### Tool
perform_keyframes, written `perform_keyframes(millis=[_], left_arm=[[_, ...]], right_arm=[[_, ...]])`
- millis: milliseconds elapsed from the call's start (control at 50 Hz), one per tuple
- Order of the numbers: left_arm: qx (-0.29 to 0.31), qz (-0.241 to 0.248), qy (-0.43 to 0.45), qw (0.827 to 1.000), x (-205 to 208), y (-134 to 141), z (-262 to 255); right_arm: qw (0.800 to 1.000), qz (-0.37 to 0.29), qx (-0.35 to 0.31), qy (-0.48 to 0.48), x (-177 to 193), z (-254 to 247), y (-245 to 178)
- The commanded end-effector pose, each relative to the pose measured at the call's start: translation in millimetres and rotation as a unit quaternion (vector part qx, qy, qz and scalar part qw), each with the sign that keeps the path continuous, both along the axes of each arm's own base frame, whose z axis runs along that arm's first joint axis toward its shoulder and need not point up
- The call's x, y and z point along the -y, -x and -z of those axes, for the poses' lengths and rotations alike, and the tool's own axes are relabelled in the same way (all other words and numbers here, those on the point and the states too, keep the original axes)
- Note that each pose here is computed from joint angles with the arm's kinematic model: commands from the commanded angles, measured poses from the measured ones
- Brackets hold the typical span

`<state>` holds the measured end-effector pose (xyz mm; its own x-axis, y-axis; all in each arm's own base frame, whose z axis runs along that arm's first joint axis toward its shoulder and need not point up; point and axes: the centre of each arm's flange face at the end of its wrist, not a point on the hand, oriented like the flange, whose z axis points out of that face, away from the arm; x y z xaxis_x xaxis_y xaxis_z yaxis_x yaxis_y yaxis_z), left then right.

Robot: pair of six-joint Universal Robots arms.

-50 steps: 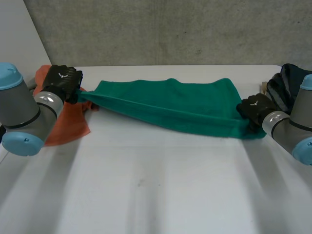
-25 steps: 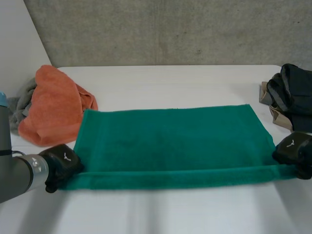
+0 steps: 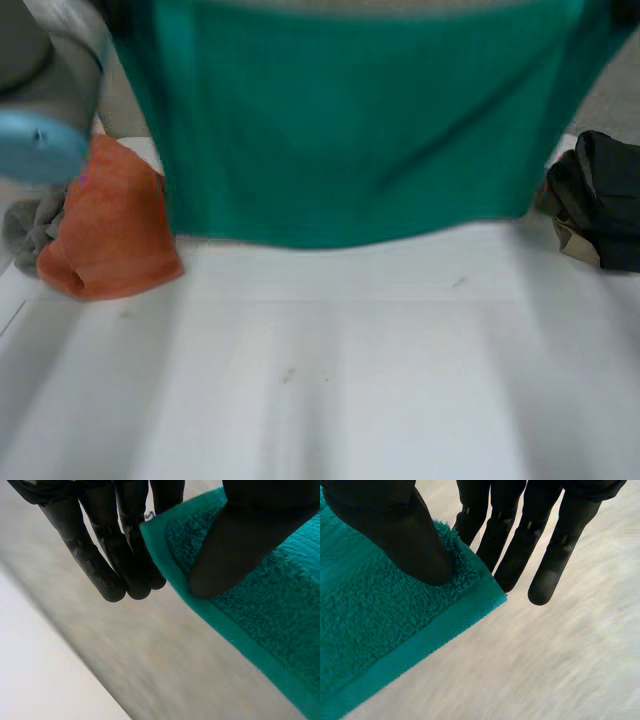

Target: Fold the laundry.

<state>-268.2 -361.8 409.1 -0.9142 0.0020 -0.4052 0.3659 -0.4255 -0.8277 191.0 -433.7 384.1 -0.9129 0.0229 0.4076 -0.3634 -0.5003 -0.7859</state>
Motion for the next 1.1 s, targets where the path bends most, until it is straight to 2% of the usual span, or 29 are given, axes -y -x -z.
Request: perform_keyframes(millis=[20, 240, 400, 480, 540, 600, 620, 660, 680, 720, 740, 760, 780, 800, 820, 840, 900, 960, 1040, 1060, 1100], left_arm=[[-0.110, 0.015, 0.083, 0.990, -0.1, -8.6, -31.1], [-0.078, 0.036, -0.015, 0.996, 21.7, -7.0, 38.4], [-0.016, 0.055, -0.150, 0.987, 22.9, 1.9, 141.3], [0.047, 0.050, -0.226, 0.972, 10.5, -3.3, 197.2], [0.094, 0.054, -0.265, 0.958, -2.2, -10.8, 223.7], [0.134, 0.055, -0.285, 0.948, -11.9, -19.0, 235.0], [0.168, 0.052, -0.301, 0.937, -19.4, -27.8, 240.8], [0.197, 0.049, -0.320, 0.925, -30.0, -35.4, 243.8], [0.233, 0.050, -0.345, 0.908, -44.7, -43.8, 246.8], [0.264, 0.052, -0.367, 0.890, -59.9, -51.1, 247.2], [0.295, 0.059, -0.392, 0.869, -76.2, -58.2, 247.4], [0.310, 0.064, -0.404, 0.858, -85.0, -61.5, 247.4], [0.336, 0.077, -0.427, 0.836, -100.6, -67.5, 247.6], [0.348, 0.085, -0.438, 0.825, -107.8, -70.1, 247.7], [0.368, 0.098, -0.453, 0.806, -120.2, -74.7, 248.0], [0.376, 0.104, -0.461, 0.797, -126.1, -76.9, 248.0], [0.395, 0.121, -0.470, 0.780, -136.8, -81.3, 242.5], [0.399, 0.123, -0.450, 0.789, -133.3, -77.7, 234.0], [0.379, 0.114, -0.403, 0.825, -118.3, -62.3, 213.6], [0.360, 0.108, -0.387, 0.842, -110.5, -55.3, 205.5], [0.338, 0.102, -0.373, 0.858, -100.5, -47.9, 199.3]], right_arm=[[0.990, -0.034, 0.084, 0.112, -4.9, -26.6, 6.4], [0.997, -0.055, 0.048, 0.019, 0.9, 25.7, -11.9], [0.989, -0.069, 0.004, -0.129, 3.4, 116.5, -22.6], [0.969, -0.049, -0.046, -0.236, -7.2, 175.1, -14.9], [0.947, -0.041, -0.085, -0.306, -23.5, 202.2, -7.2], [0.932, -0.030, -0.117, -0.341, -34.8, 207.8, 1.0], [0.921, -0.023, -0.142, -0.361, -43.5, 207.1, 7.7], [0.908, -0.017, -0.170, -0.383, -53.0, 205.9, 15.1], [0.891, -0.015, -0.196, -0.408, -64.5, 206.6, 21.2], [0.867, -0.018, -0.231, -0.442, -80.0, 208.0, 27.4], [0.837, -0.023, -0.267, -0.476, -96.8, 209.3, 34.6], [0.823, -0.027, -0.283, -0.492, -104.7, 209.3, 38.4], [0.794, -0.036, -0.311, -0.521, -120.3, 210.4, 45.8], [0.782, -0.042, -0.325, -0.530, -127.0, 209.7, 48.8], [0.774, -0.046, -0.336, -0.535, -131.3, 208.9, 52.1], [0.770, -0.050, -0.362, -0.523, -135.0, 205.4, 56.6], [0.782, -0.050, -0.373, -0.497, -133.4, 199.9, 55.8], [0.792, -0.044, -0.364, -0.488, -128.2, 197.3, 55.3], [0.812, -0.039, -0.336, -0.475, -111.6, 199.4, 49.1], [0.824, -0.040, -0.321, -0.465, -104.5, 199.9, 42.5], [0.839, -0.037, -0.304, -0.450, -95.0, 199.5, 36.9]])
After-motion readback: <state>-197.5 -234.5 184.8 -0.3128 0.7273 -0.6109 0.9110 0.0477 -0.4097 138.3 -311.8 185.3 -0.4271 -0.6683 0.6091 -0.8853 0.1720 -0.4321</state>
